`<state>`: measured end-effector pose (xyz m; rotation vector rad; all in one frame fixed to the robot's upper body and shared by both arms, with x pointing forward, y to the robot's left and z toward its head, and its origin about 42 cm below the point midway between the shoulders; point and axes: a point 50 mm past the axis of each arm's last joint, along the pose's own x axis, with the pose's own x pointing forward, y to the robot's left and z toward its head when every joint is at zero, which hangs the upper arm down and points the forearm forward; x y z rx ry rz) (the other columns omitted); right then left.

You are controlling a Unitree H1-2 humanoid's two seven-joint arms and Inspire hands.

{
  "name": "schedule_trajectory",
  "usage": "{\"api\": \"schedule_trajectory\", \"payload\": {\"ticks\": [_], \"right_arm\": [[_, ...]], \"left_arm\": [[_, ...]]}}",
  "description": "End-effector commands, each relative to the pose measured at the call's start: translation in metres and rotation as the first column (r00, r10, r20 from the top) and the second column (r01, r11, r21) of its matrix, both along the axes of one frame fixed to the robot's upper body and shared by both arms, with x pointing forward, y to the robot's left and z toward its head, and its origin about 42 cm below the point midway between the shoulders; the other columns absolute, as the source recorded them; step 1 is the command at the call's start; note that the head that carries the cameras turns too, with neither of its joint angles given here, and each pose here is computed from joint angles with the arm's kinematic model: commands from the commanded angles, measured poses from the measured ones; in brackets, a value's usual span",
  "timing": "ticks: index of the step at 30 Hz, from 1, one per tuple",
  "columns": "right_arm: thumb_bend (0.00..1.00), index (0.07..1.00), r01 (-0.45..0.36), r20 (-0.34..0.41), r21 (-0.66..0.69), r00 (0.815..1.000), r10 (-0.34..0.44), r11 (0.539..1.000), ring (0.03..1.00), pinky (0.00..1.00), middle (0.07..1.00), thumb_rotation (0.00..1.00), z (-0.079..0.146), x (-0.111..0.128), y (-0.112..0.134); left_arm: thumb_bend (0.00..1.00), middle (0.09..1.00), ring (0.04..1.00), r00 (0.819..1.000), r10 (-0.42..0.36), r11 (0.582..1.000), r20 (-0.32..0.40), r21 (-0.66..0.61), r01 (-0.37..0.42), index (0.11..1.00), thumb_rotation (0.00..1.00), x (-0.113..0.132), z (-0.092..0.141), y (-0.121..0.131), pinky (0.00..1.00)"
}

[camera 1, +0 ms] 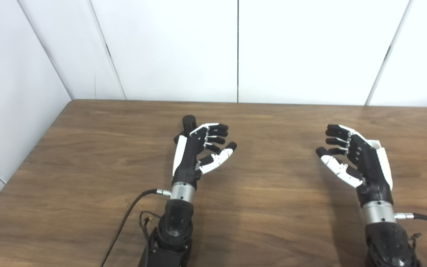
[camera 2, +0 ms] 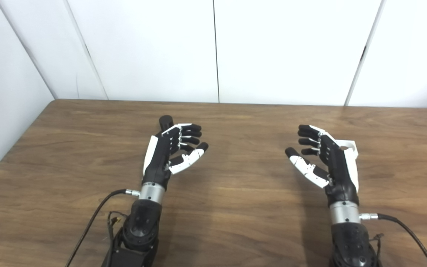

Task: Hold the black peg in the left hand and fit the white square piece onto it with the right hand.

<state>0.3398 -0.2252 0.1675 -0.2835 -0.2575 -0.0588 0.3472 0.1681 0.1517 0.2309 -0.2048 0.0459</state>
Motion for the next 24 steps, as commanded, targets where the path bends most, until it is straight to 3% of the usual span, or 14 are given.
{"api": "schedule_trajectory", "payload": {"ticks": [1, 8, 18, 24], "right_arm": [[0.54, 0.734, -0.009, 0.097, 0.005, 0.995, 0.008, 1.0, 0.717, 0.63, 0.74, 0.33, 0.025, 0.006, 0.004], [0.55, 0.73, -0.004, 0.09, 0.003, 0.996, 0.004, 1.0, 0.717, 0.63, 0.738, 0.33, 0.024, 0.007, 0.005], [0.54, 0.729, -0.002, 0.093, -0.003, 0.996, 0.002, 1.0, 0.713, 0.63, 0.735, 0.33, 0.024, 0.008, 0.003], [0.53, 0.728, -0.004, 0.102, -0.001, 0.995, 0.004, 1.0, 0.709, 0.63, 0.738, 0.31, 0.026, 0.009, 0.001]], "left_arm": [[0.54, 0.658, 0.621, 0.995, -0.001, 1.0, 0.1, 0.01, 0.0, 0.627, 0.22, 0.008, 0.022, 0.0, 0.53], [0.56, 0.674, 0.636, 0.993, 0.053, 0.995, 0.106, 0.073, -0.061, 0.636, 0.2, 0.008, 0.028, 0.006, 0.53], [0.59, 0.749, 0.715, 0.99, 0.101, 0.975, 0.1, 0.186, -0.119, 0.665, 0.25, 0.01, 0.038, 0.018, 0.59], [0.59, 0.793, 0.793, 0.983, 0.114, 0.947, 0.145, 0.284, -0.152, 0.675, 0.32, 0.016, 0.046, 0.027, 0.69]]}}
